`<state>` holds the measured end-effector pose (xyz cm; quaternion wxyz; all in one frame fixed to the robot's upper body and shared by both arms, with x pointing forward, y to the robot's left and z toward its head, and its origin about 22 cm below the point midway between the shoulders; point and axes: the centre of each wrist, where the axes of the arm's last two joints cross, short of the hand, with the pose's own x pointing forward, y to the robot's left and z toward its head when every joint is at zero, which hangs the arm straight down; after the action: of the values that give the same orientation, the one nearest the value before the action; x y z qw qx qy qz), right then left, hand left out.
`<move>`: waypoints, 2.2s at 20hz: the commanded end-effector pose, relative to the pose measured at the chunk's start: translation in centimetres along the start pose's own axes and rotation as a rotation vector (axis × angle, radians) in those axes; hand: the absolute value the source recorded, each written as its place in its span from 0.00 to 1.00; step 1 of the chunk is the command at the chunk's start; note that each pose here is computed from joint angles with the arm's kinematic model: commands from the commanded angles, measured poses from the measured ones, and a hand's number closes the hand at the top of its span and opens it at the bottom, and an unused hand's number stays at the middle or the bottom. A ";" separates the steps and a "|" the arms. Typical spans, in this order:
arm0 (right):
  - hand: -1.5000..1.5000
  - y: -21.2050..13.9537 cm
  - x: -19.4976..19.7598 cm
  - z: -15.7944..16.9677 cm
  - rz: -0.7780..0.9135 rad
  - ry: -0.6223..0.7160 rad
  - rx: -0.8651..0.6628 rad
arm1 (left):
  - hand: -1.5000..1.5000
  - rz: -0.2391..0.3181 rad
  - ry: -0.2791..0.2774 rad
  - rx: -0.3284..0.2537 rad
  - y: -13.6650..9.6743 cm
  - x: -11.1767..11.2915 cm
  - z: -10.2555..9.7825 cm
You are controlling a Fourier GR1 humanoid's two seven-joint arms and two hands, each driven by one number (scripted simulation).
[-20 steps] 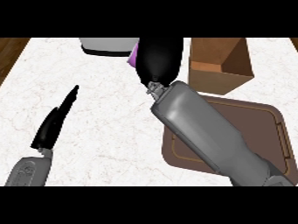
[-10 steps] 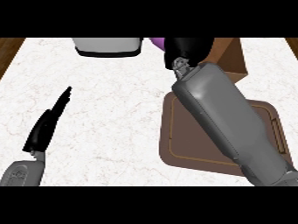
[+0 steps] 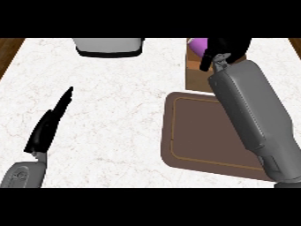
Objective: Pick the can from the tray and place it in the cardboard box
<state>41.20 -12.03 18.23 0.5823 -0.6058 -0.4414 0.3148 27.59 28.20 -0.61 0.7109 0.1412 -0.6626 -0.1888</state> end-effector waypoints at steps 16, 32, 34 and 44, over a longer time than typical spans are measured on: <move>0.00 5.6 -5.5 -3.2 -0.726 -0.128 0.007 | 0.50 -0.025 -0.035 -0.004 1.0 2.0 -0.9; 0.00 9.1 -19.3 -5.7 -1.119 -0.011 -0.263 | 0.50 0.016 -0.008 0.015 0.4 -0.2 -0.6; 0.00 9.5 -21.2 -5.8 -1.149 -0.004 -0.318 | 0.50 0.003 0.004 0.017 0.5 -0.6 0.4; 0.00 10.8 -30.1 -4.9 -1.158 0.022 -0.376 | 0.50 -0.001 -0.008 0.007 0.1 1.1 -0.7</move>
<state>37.26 -37.33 5.45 0.5523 -0.3584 -0.7393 -0.1409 28.20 28.12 0.11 0.7077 0.1423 -0.6661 -0.1875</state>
